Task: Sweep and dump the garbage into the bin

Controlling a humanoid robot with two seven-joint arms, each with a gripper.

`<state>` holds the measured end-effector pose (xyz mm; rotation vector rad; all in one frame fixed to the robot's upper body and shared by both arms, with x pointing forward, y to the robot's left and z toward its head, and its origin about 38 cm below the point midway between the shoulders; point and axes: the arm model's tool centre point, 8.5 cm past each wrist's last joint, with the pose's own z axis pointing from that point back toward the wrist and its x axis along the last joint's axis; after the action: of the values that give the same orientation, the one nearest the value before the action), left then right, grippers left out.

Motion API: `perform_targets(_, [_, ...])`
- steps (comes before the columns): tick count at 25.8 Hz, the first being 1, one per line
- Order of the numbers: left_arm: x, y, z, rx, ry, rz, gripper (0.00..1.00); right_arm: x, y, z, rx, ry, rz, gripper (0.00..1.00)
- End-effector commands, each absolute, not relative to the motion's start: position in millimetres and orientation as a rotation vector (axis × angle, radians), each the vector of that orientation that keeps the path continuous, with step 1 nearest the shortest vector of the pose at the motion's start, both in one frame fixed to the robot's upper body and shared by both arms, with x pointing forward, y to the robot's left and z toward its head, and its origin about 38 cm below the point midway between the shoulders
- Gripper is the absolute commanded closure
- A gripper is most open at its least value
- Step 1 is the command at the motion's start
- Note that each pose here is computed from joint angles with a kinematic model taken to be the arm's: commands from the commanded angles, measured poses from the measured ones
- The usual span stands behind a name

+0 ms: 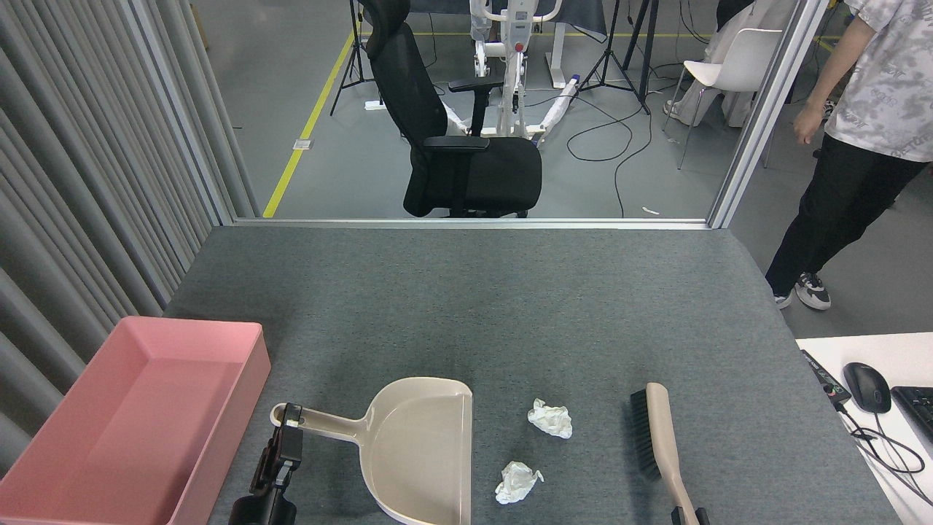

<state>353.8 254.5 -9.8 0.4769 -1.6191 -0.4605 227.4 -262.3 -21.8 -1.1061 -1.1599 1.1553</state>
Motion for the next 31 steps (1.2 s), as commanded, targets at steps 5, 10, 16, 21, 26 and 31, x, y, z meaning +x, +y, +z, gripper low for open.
perform_targets(5, [353.3,251.8,-10.3,0.471,-1.627,-0.476,0.86,224.3,-252.4,-17.9,-1.076,-1.208,1.168,0.87])
perform_targets(10, [353.1,252.6,-8.5,0.477,-1.644,-0.479,0.90,221.5,-247.8,-17.7,-1.051,-1.231,1.187,0.88])
perform_targets(16, [353.3,251.0,-7.8,0.476,-1.646,-0.480,0.91,222.4,-237.7,-18.5,-1.022,-1.254,1.201,0.91])
perform_targets(21, [352.3,251.7,-6.8,0.478,-1.649,-0.484,0.91,222.1,-209.7,-18.0,-0.951,-1.331,1.238,0.99])
perform_targets(26, [350.3,252.9,-7.4,0.480,-1.647,-0.487,0.94,221.1,-199.6,-17.0,-0.906,-1.383,1.258,1.00])
perform_targets(31, [349.8,252.7,-7.4,0.477,-1.648,-0.490,0.96,219.2,-181.7,-16.3,-0.866,-1.428,1.274,1.00])
